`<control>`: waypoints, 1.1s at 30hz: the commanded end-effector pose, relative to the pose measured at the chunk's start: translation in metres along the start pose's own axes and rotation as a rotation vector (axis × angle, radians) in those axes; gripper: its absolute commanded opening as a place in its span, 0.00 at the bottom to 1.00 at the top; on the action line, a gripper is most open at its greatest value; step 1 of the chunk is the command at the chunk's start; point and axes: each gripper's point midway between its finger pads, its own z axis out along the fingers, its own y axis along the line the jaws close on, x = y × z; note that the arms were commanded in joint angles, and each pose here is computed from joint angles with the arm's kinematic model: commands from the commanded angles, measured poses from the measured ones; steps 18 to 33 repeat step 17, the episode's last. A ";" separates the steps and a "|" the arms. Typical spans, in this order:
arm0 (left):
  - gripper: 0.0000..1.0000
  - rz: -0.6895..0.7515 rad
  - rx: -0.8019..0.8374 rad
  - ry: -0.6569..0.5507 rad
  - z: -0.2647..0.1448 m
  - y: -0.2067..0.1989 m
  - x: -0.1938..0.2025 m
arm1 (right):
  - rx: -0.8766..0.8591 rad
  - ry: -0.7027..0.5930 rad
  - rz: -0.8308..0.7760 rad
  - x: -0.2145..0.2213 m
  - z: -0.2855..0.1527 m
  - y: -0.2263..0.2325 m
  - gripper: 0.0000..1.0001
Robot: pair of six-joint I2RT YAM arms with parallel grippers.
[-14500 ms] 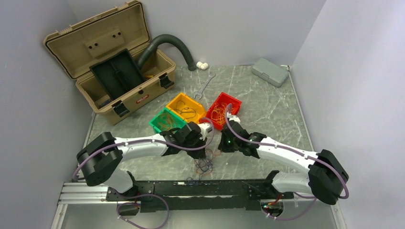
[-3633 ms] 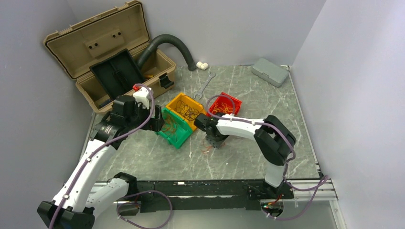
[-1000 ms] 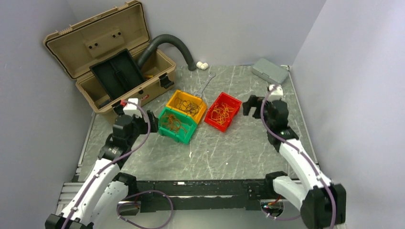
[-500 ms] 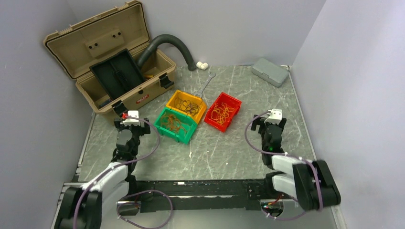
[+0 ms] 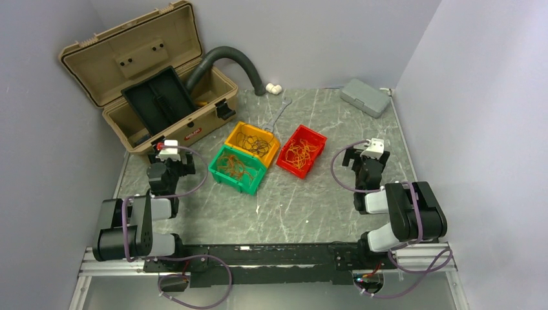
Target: Untangle the cables
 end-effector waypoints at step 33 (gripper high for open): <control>0.99 0.016 0.016 -0.086 0.010 -0.007 -0.031 | -0.022 -0.044 0.033 -0.014 0.006 0.005 1.00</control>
